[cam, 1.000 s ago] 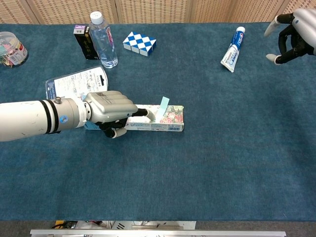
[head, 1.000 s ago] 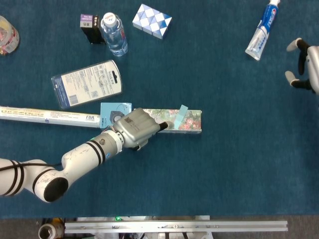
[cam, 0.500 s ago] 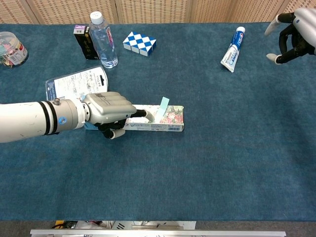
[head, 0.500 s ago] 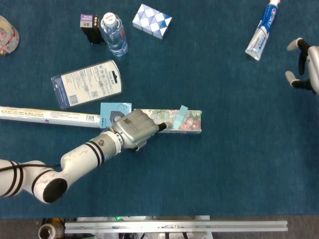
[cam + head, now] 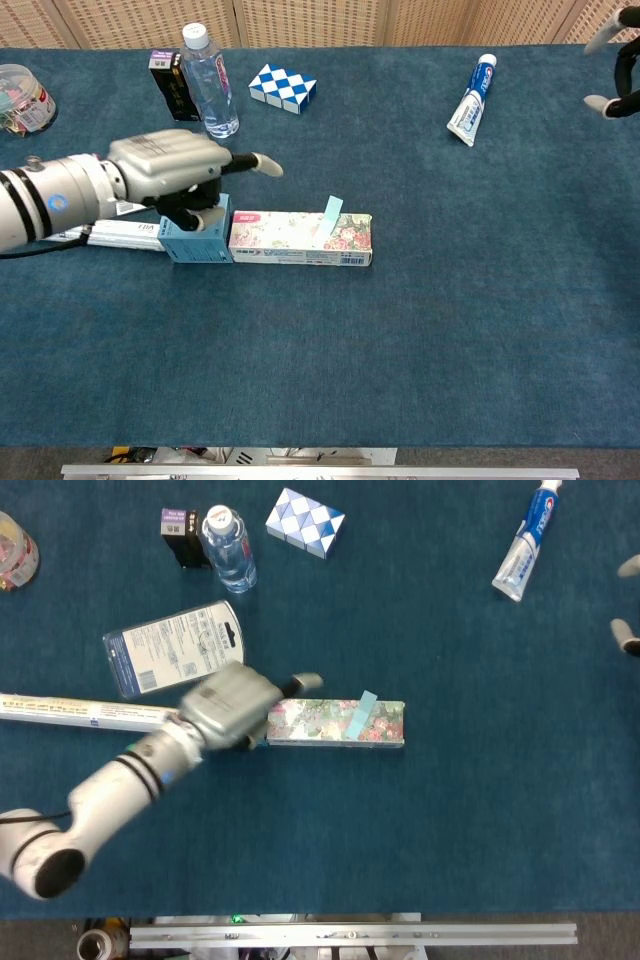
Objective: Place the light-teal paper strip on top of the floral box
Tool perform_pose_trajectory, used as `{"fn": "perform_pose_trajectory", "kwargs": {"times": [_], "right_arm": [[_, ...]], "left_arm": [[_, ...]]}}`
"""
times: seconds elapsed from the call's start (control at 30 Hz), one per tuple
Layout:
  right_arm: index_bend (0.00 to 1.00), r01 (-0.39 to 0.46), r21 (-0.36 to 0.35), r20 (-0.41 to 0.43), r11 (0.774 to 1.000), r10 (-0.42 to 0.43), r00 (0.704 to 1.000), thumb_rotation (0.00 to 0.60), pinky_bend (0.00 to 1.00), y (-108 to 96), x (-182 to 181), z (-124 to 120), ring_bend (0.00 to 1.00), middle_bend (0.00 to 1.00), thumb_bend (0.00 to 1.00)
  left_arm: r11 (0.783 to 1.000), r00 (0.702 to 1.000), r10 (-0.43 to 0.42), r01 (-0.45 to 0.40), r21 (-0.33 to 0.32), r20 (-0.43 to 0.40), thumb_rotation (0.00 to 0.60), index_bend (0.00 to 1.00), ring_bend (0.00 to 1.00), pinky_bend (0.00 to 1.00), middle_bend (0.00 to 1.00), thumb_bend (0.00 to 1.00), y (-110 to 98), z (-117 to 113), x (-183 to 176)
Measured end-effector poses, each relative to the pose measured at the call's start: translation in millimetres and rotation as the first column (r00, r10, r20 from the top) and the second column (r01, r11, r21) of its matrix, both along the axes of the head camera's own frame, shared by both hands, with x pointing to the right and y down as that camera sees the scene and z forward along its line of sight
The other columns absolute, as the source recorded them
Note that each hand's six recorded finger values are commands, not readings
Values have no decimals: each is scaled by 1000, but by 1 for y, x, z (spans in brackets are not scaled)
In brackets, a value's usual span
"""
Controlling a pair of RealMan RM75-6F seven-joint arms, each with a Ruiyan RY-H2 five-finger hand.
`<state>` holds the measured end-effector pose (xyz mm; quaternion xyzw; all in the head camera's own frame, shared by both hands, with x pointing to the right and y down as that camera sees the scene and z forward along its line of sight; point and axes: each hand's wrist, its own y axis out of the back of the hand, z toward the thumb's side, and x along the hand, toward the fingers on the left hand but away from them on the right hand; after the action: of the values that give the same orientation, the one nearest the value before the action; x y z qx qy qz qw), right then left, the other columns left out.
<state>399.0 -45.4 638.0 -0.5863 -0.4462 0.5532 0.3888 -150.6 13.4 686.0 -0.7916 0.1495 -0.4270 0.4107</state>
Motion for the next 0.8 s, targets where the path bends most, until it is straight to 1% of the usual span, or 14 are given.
{"fn": "perform_pose_trajectory", "kwargs": {"times": [0.13, 0.17, 0.23, 0.33, 0.43, 0.47, 0.53, 0.57, 0.63, 0.67, 0.73, 0.77, 0.8], "right_arm": [[353, -32, 13, -6, 999, 33, 999, 600, 793, 9, 21, -8, 645, 665, 229], [345, -39, 16, -8, 999, 39, 999, 600, 775, 11, 26, -9, 626, 647, 229], [326, -53, 20, -13, 998, 54, 998, 600, 730, 18, 37, -12, 584, 605, 224], [311, -76, 23, -21, 997, 77, 997, 600, 690, 30, 52, -14, 535, 558, 184], [299, -97, 31, -29, 995, 98, 995, 600, 630, 44, 67, -16, 471, 493, 127], [298, -103, 34, -28, 994, 104, 994, 600, 615, 47, 70, -17, 459, 482, 120], [297, -110, 40, -26, 993, 112, 993, 600, 561, 56, 78, -18, 428, 451, 111], [297, -111, 42, -23, 993, 112, 993, 600, 543, 59, 80, -18, 418, 444, 111], [296, -111, 42, -13, 993, 112, 994, 600, 519, 66, 86, -19, 407, 436, 111], [296, -112, 43, -6, 993, 112, 994, 600, 518, 69, 87, -19, 407, 436, 111], [296, -107, 52, 7, 993, 107, 994, 600, 516, 75, 90, -20, 407, 436, 110], [296, -104, 56, 12, 993, 103, 995, 600, 516, 77, 91, -21, 406, 436, 111], [296, -100, 61, 16, 993, 99, 995, 600, 515, 79, 91, -21, 407, 436, 111]], "left_arm": [[993, 993, -114, 115, 38, -26, 600, 90, 514, 663, 474, 555, -9, -11, -36], [987, 988, -153, 154, 46, -37, 600, 90, 498, 644, 461, 533, -10, -13, -47], [975, 976, -211, 214, 60, -53, 600, 90, 449, 570, 421, 465, -11, -16, -65], [945, 949, -309, 314, 95, -71, 600, 90, 373, 479, 389, 413, -12, -20, -99], [900, 912, -403, 411, 148, -81, 600, 91, 324, 419, 366, 399, -9, -23, -135], [877, 893, -441, 450, 171, -87, 600, 91, 319, 413, 362, 399, -6, -24, -150], [838, 862, -497, 507, 202, -103, 600, 92, 313, 403, 354, 398, -1, -27, -171], [809, 839, -532, 544, 221, -115, 600, 92, 312, 397, 352, 397, 4, -28, -184], [764, 802, -581, 596, 248, -136, 600, 93, 308, 380, 346, 398, 12, -31, -204], [733, 778, -610, 626, 264, -150, 600, 94, 307, 378, 346, 398, 18, -33, -216], [690, 743, -647, 666, 285, -171, 600, 98, 306, 378, 345, 398, 28, -35, -231], [665, 723, -666, 687, 294, -181, 600, 99, 306, 377, 346, 398, 34, -37, -239], [649, 710, -679, 699, 300, -186, 600, 101, 307, 376, 346, 398, 39, -38, -245]]}}
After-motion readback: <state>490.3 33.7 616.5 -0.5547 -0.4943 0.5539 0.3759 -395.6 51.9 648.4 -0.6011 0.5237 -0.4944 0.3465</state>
